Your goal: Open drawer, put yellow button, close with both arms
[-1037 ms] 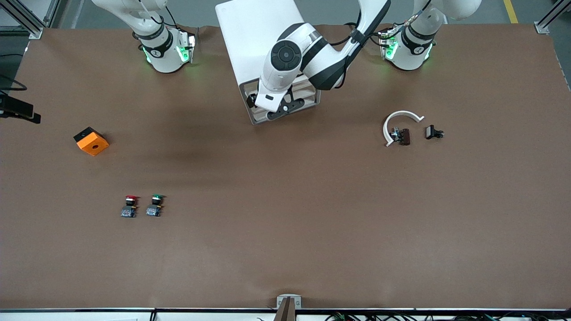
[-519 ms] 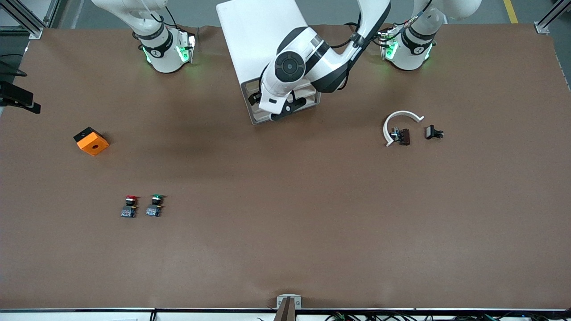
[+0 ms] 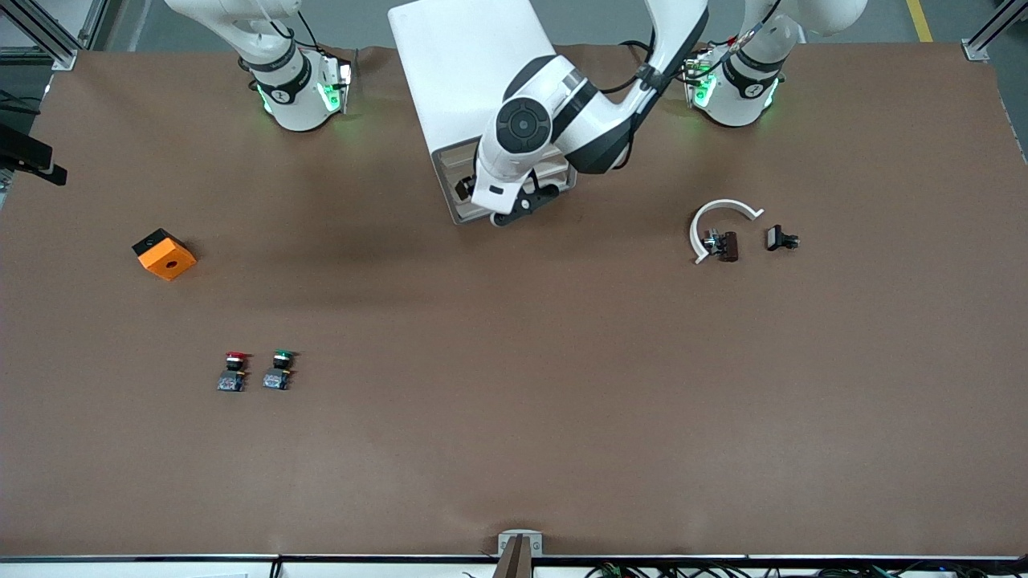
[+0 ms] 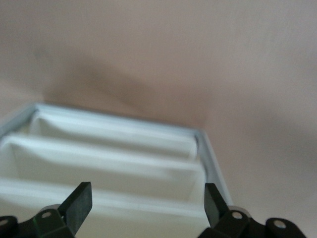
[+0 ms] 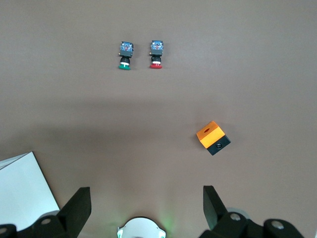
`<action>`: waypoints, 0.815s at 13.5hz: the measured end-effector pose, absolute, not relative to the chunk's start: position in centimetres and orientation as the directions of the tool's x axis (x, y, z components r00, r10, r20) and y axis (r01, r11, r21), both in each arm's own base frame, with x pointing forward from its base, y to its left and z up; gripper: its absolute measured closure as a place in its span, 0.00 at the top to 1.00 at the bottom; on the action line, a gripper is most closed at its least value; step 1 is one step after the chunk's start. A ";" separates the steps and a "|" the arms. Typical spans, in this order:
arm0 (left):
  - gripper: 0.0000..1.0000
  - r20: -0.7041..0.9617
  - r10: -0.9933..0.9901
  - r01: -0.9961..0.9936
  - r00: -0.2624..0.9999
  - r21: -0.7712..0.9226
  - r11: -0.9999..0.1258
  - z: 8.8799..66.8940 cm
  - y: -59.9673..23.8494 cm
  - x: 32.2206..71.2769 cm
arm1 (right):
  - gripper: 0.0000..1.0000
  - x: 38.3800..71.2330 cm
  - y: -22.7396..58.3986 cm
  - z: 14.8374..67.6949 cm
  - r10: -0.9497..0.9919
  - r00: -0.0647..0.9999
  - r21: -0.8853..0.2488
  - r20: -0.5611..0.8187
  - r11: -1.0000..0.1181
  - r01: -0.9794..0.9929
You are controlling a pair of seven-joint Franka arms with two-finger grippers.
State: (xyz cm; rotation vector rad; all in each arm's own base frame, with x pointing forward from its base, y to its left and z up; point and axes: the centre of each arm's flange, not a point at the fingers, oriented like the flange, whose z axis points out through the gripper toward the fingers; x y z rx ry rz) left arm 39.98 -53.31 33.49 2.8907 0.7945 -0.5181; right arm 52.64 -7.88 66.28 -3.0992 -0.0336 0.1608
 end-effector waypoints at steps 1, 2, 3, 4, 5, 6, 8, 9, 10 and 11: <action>1.00 -0.325 0.494 0.527 0.806 0.015 -0.850 34.0 -52.0 42.0 | 1.00 52.1 -8.2 66.1 0.018 0.995 -0.043 -0.094 -0.999 0.014; 1.00 -0.296 0.508 0.538 0.809 0.023 -0.843 34.5 -50.5 44.2 | 1.00 51.6 -8.3 66.0 0.015 0.996 -0.044 -0.084 -0.999 0.011; 1.00 -0.264 0.518 0.544 0.814 0.030 -0.839 35.0 -48.9 46.2 | 1.00 51.1 -8.3 65.9 0.015 0.997 -0.046 -0.079 -0.999 0.011; 1.00 -0.227 0.530 0.550 0.817 0.033 -0.834 35.6 -47.3 48.1 | 1.00 50.6 -8.1 66.0 0.011 0.997 -0.047 -0.076 -0.999 0.008; 1.00 -0.187 0.537 0.552 0.822 0.033 -0.833 36.2 -45.6 49.7 | 1.00 50.4 -8.0 66.0 0.002 0.997 -0.048 -0.074 -0.999 -0.002; 1.00 -0.151 0.535 0.545 0.831 0.032 -0.838 36.7 -44.1 51.0 | 1.00 50.3 -7.7 66.1 -0.008 0.997 -0.047 -0.073 -0.999 -0.012; 1.00 -0.114 0.499 0.506 0.859 0.042 -0.861 37.8 -41.1 53.1 | 1.00 50.4 -7.1 65.9 -0.011 0.997 -0.046 -0.073 -0.999 -0.015; 1.00 -0.108 0.467 0.474 0.878 0.051 -0.879 38.4 -39.3 54.1 | 1.00 50.4 -7.0 65.9 -0.010 0.997 -0.046 -0.074 -0.999 -0.013; 1.00 -0.102 0.432 0.439 0.896 0.060 -0.897 39.0 -37.2 55.1 | 1.00 50.4 -6.9 65.8 -0.009 0.997 -0.046 -0.075 -0.999 -0.013; 1.00 -0.095 0.394 0.401 0.914 0.069 -0.913 39.7 -34.9 55.9 | 1.00 50.5 -6.9 65.8 -0.009 0.997 -0.046 -0.075 -0.999 -0.012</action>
